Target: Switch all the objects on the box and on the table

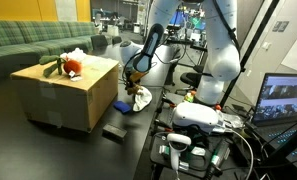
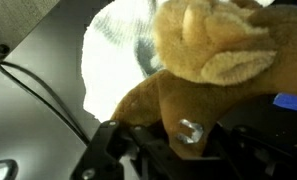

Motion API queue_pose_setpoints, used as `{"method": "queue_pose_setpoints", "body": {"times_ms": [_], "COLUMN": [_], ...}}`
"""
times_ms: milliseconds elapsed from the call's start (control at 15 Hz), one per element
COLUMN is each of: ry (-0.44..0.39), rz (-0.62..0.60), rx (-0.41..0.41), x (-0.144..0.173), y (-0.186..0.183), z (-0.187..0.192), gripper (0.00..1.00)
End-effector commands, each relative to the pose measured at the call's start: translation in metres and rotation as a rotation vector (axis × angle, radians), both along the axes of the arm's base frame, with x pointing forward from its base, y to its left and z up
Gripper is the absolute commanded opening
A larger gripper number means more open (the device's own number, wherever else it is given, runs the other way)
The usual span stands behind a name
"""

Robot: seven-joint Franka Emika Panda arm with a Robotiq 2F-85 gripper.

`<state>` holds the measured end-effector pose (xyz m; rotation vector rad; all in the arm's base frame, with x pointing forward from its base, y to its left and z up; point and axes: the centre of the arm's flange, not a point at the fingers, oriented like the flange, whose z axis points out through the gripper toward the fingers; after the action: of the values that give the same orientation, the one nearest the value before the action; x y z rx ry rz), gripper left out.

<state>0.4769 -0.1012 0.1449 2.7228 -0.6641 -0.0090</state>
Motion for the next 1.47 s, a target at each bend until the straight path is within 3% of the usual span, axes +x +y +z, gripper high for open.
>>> {"method": "queue_pose_setpoints", "body": {"times_ms": [0, 467, 933, 1333, 1400], "ry": [-0.032, -0.081, -0.070, -0.006, 0.009], "rz": [-0.005, -0.009, 0.088, 0.244, 0.265], "rx": [-0.003, 0.032, 0.116, 0.285, 0.314], "x": [0.012, 0.010, -0.017, -0.051, -0.068], "y": [-0.011, -0.032, -0.046, -0.051, -0.049], "z": [-0.018, -0.014, 0.034, 0.055, 0.058], "gripper": [0.46, 0.99, 1.00, 1.00, 1.00]}}
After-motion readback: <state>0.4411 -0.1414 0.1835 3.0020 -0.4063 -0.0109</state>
